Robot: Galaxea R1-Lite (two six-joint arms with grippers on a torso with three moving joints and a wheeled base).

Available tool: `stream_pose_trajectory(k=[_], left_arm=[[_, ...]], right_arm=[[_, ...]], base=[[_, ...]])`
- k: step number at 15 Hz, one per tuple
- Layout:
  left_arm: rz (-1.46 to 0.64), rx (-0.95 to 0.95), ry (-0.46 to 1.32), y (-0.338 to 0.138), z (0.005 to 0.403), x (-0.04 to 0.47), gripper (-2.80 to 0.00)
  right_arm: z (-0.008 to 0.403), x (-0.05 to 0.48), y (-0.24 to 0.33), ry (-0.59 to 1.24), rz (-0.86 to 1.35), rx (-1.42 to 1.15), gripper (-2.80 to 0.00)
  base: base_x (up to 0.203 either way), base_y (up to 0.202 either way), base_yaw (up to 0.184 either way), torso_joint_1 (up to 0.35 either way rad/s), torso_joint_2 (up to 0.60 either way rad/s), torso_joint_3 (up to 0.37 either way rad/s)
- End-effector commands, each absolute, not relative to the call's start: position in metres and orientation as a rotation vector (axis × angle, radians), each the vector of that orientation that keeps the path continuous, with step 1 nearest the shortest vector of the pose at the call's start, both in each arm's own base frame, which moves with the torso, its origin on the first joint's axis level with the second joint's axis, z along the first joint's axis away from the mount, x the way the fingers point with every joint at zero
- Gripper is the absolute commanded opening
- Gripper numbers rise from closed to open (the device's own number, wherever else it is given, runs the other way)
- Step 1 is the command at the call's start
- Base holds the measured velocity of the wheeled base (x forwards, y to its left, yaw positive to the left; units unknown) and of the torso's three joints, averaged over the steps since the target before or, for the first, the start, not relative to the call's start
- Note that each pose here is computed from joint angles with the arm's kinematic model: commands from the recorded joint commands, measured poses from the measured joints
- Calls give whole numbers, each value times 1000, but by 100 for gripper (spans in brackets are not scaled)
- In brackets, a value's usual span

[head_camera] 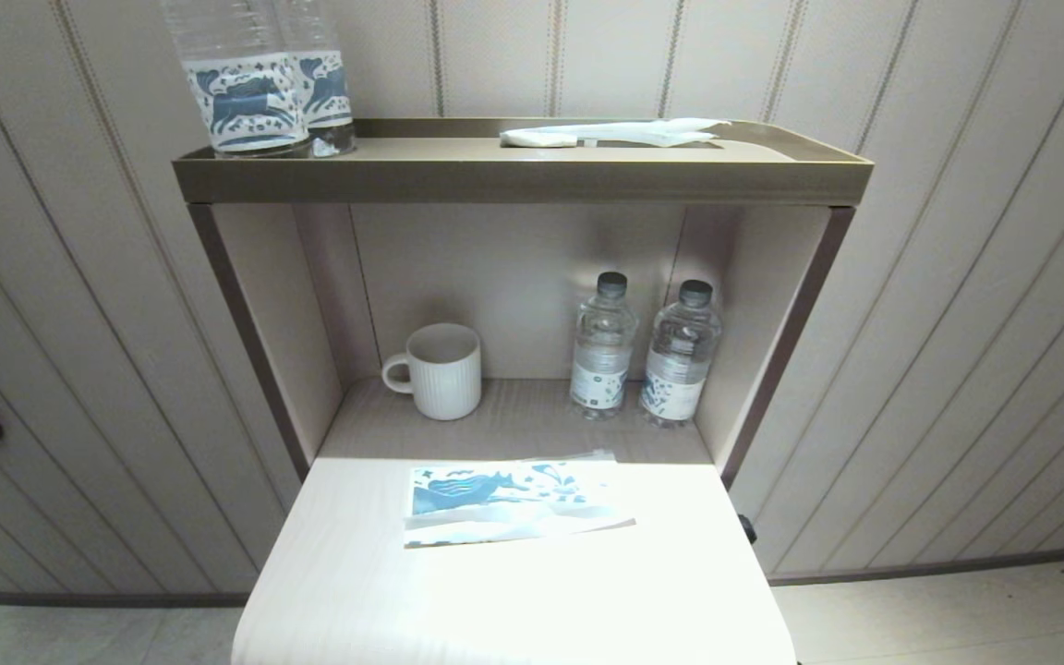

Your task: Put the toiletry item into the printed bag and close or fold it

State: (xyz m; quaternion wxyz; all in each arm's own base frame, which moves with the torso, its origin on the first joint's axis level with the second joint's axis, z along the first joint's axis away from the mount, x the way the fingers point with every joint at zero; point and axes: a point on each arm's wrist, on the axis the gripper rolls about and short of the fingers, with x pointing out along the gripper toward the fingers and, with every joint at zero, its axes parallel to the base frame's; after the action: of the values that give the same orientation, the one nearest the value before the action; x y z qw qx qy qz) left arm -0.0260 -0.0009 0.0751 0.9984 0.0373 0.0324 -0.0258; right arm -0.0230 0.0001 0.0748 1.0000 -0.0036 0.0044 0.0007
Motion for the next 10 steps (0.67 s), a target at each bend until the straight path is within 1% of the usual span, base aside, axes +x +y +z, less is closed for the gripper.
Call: stream_pose_trajectory(k=[1,10], left_arm=[[-52,75,67,-1,75,-26,-280],[-52,75,67,-1,75,-26,-280]], right_arm=[[75,-23,0,9,2,-8,-280],[75,-23,0,9,2,-8,-280]], base=[[0,0,0,0,0,0],[0,0,0,0,0,0]])
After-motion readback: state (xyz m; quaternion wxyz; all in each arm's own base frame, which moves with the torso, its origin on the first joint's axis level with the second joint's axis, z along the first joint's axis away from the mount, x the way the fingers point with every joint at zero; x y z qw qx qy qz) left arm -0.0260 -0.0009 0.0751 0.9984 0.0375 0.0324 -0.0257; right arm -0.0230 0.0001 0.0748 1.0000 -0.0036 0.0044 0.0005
